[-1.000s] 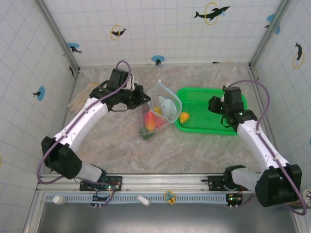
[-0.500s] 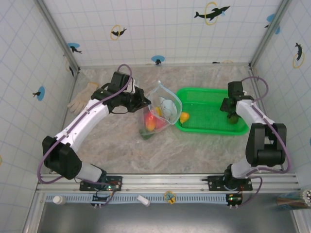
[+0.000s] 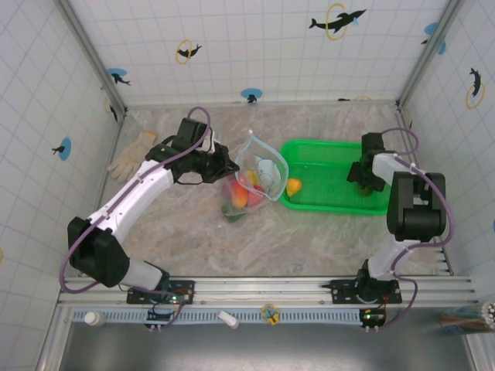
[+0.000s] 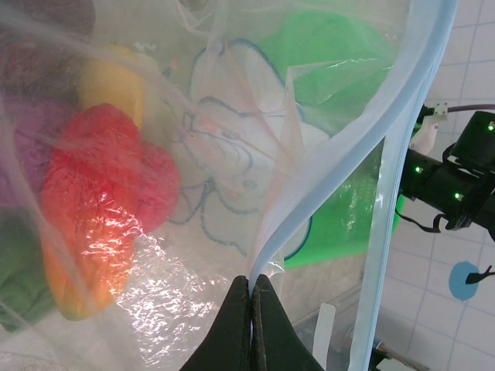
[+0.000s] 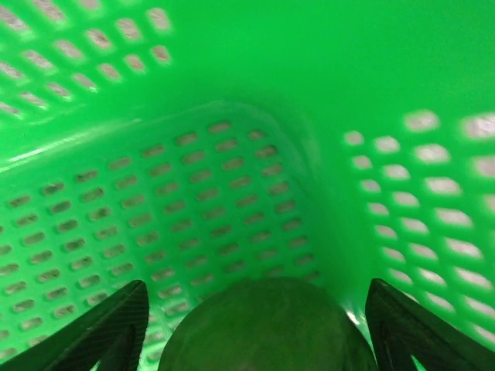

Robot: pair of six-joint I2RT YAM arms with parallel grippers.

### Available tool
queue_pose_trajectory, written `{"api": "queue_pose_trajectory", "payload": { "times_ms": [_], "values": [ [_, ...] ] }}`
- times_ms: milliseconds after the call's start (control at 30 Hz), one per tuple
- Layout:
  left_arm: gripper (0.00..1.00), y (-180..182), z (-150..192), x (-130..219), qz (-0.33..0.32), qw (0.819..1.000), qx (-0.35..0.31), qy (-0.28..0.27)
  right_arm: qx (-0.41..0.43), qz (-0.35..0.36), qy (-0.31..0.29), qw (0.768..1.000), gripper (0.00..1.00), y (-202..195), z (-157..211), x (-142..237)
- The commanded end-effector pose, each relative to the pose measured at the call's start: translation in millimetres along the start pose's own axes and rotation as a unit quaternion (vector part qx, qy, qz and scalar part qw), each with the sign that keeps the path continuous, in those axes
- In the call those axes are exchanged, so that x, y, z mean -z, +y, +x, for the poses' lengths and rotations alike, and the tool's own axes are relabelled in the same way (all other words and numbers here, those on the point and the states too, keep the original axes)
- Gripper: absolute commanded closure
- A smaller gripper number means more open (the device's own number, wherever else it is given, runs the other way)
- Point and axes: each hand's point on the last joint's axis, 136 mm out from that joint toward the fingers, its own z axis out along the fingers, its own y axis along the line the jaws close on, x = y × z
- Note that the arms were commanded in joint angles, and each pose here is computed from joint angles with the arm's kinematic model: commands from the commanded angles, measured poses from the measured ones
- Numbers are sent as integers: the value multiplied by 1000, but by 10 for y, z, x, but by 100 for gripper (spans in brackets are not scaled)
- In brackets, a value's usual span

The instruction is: Place the food in the zip-top bag and seal the zipper

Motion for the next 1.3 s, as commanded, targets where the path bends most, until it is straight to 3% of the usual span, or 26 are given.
{"api": "queue_pose_trajectory", "payload": {
  "times_ms": [0,200,333,400,567,767,1000,1100,1267],
  "values": [
    [100,-7,50,21,-2,1000,-6,5,-8,-41,-18,999,31,191,-208,11],
    [100,-39,23,42,0,1000,-8,0,-4,-47,-21,999,51,270,-200,100],
    [100,-67,-5,51,1,1000,-11,-5,-15,-70,-49,996,56,377,-222,402],
    [100,-95,-24,68,4,1000,-14,-9,-38,-127,-57,990,57,578,-167,639],
    [100,-138,-48,108,5,1000,-18,-15,23,-192,-117,974,56,1129,165,1384],
    [100,-141,-64,141,1,1000,-18,-22,54,-257,-188,946,56,1434,299,2222],
    [100,-187,-86,187,6,999,-14,-31,71,-371,-249,892,54,1790,178,3143],
    [100,-221,-89,213,11,999,-12,-33,98,-429,-253,862,54,2047,221,3408],
    [100,-299,-88,262,22,999,-12,-33,156,-480,-233,831,54,2505,488,3514]
  ]
}}
